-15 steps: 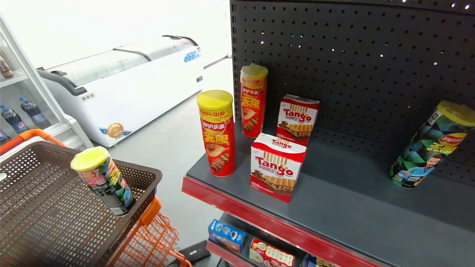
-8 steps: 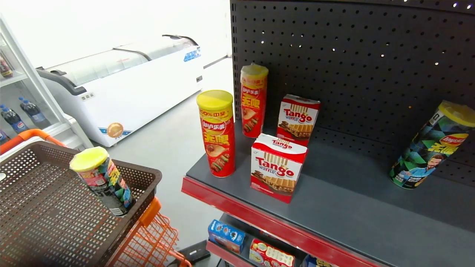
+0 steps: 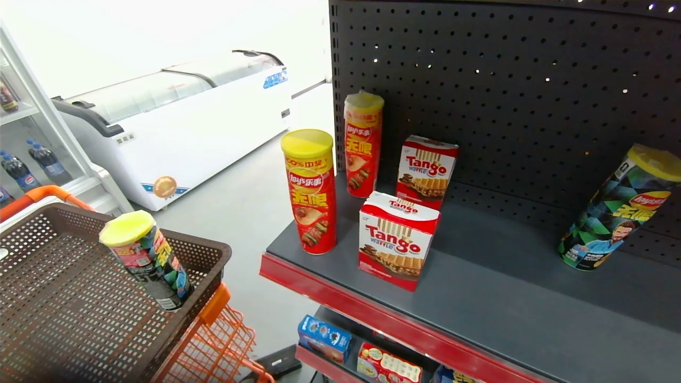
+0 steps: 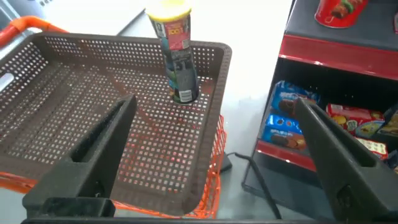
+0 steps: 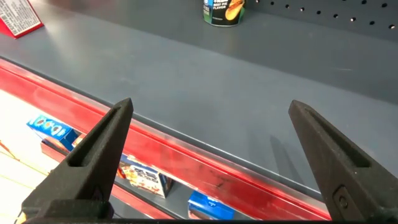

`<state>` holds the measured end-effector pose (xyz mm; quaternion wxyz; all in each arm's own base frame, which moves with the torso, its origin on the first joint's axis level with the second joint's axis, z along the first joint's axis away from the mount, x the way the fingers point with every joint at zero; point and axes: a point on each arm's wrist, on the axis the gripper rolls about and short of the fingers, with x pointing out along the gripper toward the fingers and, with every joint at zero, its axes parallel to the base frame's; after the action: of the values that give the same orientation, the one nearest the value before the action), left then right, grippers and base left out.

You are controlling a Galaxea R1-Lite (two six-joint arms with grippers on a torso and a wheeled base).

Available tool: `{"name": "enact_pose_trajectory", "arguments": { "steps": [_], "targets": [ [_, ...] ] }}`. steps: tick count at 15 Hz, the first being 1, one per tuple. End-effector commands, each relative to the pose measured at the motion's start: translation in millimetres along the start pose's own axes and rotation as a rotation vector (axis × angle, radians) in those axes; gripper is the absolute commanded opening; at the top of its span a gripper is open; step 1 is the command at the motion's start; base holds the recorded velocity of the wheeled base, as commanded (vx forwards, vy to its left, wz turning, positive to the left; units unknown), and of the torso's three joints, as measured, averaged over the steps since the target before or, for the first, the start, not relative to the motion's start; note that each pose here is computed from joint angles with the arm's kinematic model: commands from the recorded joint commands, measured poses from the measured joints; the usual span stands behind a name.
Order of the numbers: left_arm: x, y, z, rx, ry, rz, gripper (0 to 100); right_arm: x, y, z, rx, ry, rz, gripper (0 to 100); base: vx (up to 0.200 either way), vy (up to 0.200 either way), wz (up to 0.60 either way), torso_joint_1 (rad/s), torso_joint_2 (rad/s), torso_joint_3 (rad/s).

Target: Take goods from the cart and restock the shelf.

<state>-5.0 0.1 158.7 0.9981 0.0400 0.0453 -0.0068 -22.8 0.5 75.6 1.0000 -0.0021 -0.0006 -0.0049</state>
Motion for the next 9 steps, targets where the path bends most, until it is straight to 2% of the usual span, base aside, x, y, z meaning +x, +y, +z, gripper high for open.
{"name": "enact_pose_trajectory", "arguments": {
  "steps": [1,3,5,7,9],
  "targets": [
    [59,5.4,29.9,-0.035,0.223,0.039,100,0,0,0,0.0,0.0,0.001,100,0.0,0.0,0.0,0.0,0.0,0.0],
    [92,13.7,28.1,-0.054,0.344,0.062,100,0,0,0,0.0,0.0,0.001,100,0.0,0.0,0.0,0.0,0.0,0.0],
    [120,16.8,24.9,-0.054,0.39,0.055,100,0,0,0,0.0,0.0,0.001,100,0.0,0.0,0.0,0.0,0.0,0.0],
    [150,19.0,17.5,-0.054,0.398,0.048,100,0,0,0,0.0,0.0,0.001,100,0.0,0.0,0.0,0.0,0.0,0.0],
    [179,21.3,5.6,-0.049,0.356,0.05,100,0,0,0,0.0,0.0,0.001,100,0.0,0.0,0.0,0.0,0.0,0.0]
  ]
}}
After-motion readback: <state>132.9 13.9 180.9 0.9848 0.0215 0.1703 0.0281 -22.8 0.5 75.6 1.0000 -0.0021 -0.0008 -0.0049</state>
